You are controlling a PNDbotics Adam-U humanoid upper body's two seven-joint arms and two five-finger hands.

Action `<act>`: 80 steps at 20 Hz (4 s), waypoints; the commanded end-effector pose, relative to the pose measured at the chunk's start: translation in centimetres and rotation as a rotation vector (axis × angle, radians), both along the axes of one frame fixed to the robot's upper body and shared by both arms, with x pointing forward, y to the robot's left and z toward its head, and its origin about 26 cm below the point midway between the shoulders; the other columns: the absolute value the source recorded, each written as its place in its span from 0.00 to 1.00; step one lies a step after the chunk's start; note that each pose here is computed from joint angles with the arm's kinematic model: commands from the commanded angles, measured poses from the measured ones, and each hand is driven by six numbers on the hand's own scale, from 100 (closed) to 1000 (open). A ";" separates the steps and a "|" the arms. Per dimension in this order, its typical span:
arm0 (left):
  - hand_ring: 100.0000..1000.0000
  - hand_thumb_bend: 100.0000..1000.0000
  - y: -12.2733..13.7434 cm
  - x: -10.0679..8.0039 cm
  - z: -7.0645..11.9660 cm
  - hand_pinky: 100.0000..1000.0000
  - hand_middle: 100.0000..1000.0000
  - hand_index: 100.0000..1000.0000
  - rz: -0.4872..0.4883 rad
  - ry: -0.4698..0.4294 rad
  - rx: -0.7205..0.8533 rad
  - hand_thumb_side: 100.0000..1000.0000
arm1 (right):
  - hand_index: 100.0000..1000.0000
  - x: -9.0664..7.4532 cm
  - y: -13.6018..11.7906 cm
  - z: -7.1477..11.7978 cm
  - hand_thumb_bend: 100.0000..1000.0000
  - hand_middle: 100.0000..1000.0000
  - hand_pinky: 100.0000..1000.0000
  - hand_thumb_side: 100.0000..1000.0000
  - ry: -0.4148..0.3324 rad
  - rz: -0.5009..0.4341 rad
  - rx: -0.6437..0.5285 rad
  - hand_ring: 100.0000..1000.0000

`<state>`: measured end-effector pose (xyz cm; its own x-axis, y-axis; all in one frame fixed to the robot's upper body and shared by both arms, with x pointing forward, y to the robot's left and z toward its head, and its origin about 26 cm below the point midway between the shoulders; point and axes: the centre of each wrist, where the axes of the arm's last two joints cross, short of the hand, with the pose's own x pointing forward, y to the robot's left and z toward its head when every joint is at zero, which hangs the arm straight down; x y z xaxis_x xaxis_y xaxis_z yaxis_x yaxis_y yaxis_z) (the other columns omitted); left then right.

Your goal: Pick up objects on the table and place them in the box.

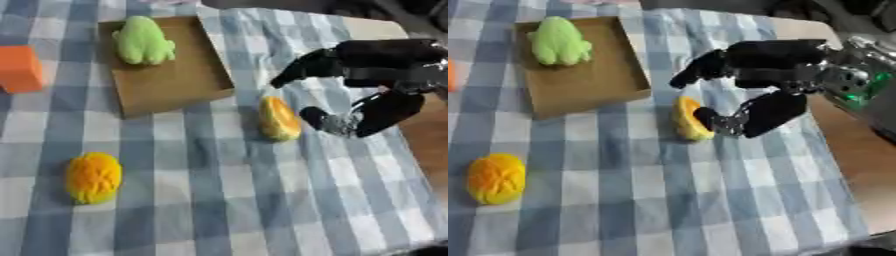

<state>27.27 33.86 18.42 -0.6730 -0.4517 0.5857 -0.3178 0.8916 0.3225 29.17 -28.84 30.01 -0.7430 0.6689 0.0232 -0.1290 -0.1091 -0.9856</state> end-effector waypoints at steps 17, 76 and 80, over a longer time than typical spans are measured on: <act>0.69 0.00 -0.4 0.0 0.7 0.89 0.79 0.85 -0.027 -0.014 0.010 0.66 | 0.97 2.3 -0.6 -1.5 0.00 0.88 0.83 0.72 -0.003 -0.234 -0.063 0.90; 0.69 0.00 -0.8 0.0 0.2 0.89 0.79 0.85 -0.053 0.008 -0.016 0.70 | 0.46 2.9 -1.1 -3.1 0.00 0.42 0.70 0.15 -0.230 -0.288 0.091 0.63; 0.69 0.00 -0.8 0.0 0.3 0.89 0.79 0.85 -0.053 0.005 -0.013 0.70 | 0.47 1.4 -0.2 -0.9 0.00 0.41 0.70 0.13 -0.240 -0.229 0.169 0.62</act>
<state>27.45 33.07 17.94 -0.6747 -0.4037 0.6179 -0.2689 0.9141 0.3036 31.42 -28.85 27.18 -0.5654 0.8246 0.0187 0.0621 0.0652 -0.9959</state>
